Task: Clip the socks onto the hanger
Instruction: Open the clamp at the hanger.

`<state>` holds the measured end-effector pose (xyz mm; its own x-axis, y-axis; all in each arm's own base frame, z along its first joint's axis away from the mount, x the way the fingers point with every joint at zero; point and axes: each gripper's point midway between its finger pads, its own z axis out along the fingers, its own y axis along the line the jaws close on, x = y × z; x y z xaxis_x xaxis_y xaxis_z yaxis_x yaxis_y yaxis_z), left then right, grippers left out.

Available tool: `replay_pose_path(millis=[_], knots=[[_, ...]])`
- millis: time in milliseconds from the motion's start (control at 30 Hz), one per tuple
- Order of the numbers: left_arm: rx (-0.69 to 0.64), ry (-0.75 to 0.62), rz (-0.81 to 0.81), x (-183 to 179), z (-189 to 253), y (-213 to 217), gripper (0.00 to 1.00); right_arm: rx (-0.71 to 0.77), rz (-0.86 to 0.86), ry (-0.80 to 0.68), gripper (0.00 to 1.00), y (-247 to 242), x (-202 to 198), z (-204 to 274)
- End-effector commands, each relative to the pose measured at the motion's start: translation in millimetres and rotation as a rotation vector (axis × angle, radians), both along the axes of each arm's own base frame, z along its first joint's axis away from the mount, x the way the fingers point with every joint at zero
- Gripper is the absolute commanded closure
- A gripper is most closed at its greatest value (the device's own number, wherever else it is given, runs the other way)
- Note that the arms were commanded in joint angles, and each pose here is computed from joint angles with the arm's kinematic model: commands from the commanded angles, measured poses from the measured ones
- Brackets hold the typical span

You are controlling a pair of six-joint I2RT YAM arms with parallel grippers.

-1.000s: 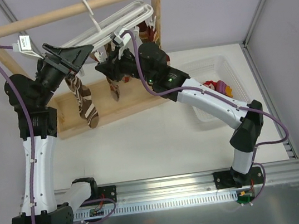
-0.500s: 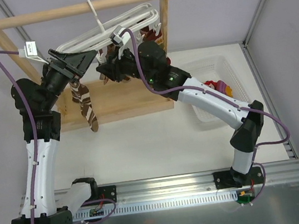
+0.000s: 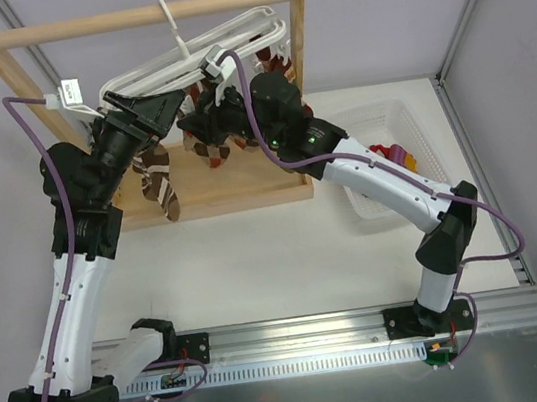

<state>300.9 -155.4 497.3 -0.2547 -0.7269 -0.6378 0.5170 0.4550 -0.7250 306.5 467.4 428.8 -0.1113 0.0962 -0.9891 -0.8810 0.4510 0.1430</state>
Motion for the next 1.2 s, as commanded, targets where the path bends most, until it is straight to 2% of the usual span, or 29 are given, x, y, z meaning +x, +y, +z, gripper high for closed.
replay_pose_path(millis=[0,433,733,1167], knots=[[0.019,0.006,0.131,7.5,-9.9,17.4,0.27,0.050,0.121,-0.068,0.89,-7.0,-44.7,42.9],[0.043,0.021,0.112,18.2,-12.6,-0.5,0.28,0.031,0.140,-0.098,0.90,-5.6,-46.4,40.4],[0.102,-0.047,0.102,11.1,-1.8,-8.0,0.30,-0.021,0.147,-0.079,0.90,-6.9,-47.0,31.3],[0.122,-0.138,0.137,12.1,2.6,-10.5,0.42,-0.040,0.142,-0.063,0.89,-6.8,-45.7,29.2]])
